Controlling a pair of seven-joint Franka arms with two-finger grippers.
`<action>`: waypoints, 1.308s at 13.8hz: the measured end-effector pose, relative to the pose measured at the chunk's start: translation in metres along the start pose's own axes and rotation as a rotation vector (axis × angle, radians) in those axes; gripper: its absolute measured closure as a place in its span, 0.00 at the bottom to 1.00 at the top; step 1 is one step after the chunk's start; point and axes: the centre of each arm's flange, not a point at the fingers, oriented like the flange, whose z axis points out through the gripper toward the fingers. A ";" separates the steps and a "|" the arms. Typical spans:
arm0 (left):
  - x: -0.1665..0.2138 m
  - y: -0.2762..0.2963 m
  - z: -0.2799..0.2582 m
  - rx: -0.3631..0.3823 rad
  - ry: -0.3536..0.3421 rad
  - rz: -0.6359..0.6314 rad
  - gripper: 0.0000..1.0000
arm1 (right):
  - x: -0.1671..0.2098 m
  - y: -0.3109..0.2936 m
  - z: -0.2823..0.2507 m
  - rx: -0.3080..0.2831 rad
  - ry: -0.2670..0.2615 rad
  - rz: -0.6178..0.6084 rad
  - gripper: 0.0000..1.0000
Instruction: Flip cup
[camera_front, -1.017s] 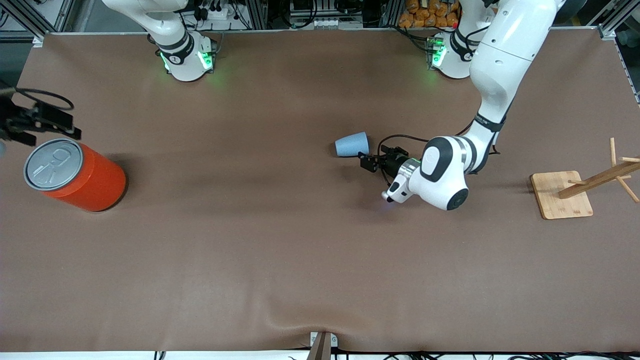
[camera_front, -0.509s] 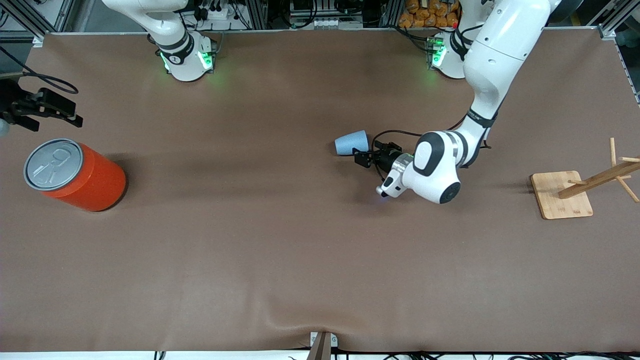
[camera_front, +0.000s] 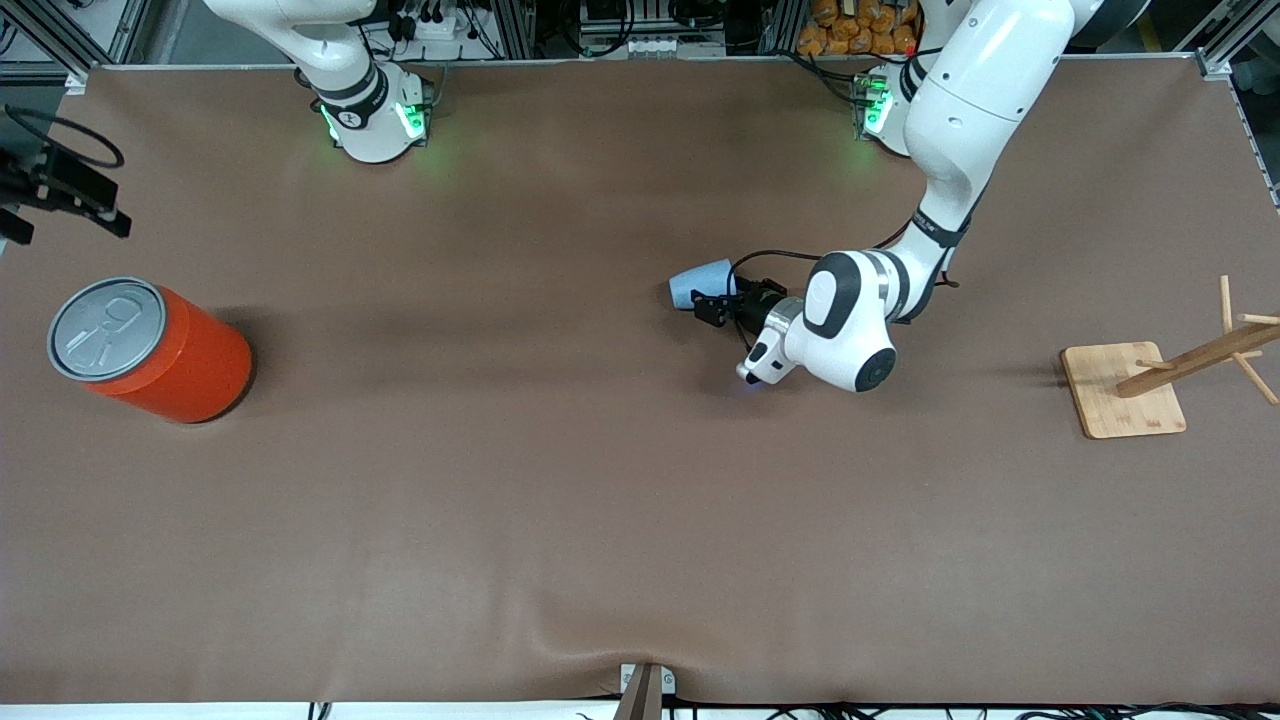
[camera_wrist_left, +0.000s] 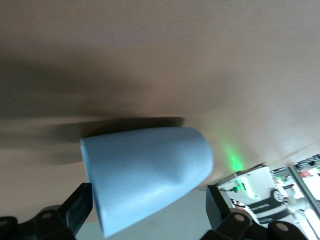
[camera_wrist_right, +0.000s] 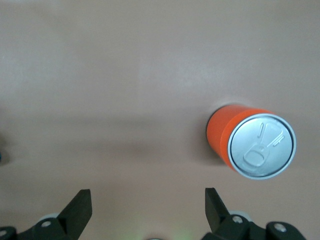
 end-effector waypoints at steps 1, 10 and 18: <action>-0.001 0.003 -0.001 -0.011 0.001 0.003 0.00 | -0.001 -0.004 -0.003 0.000 -0.001 -0.007 0.00; -0.005 0.026 0.001 -0.036 0.052 0.033 0.50 | -0.006 0.009 0.001 0.003 -0.036 0.018 0.00; -0.007 0.028 0.006 -0.029 0.049 0.038 0.88 | -0.005 0.006 0.001 0.003 -0.040 0.013 0.00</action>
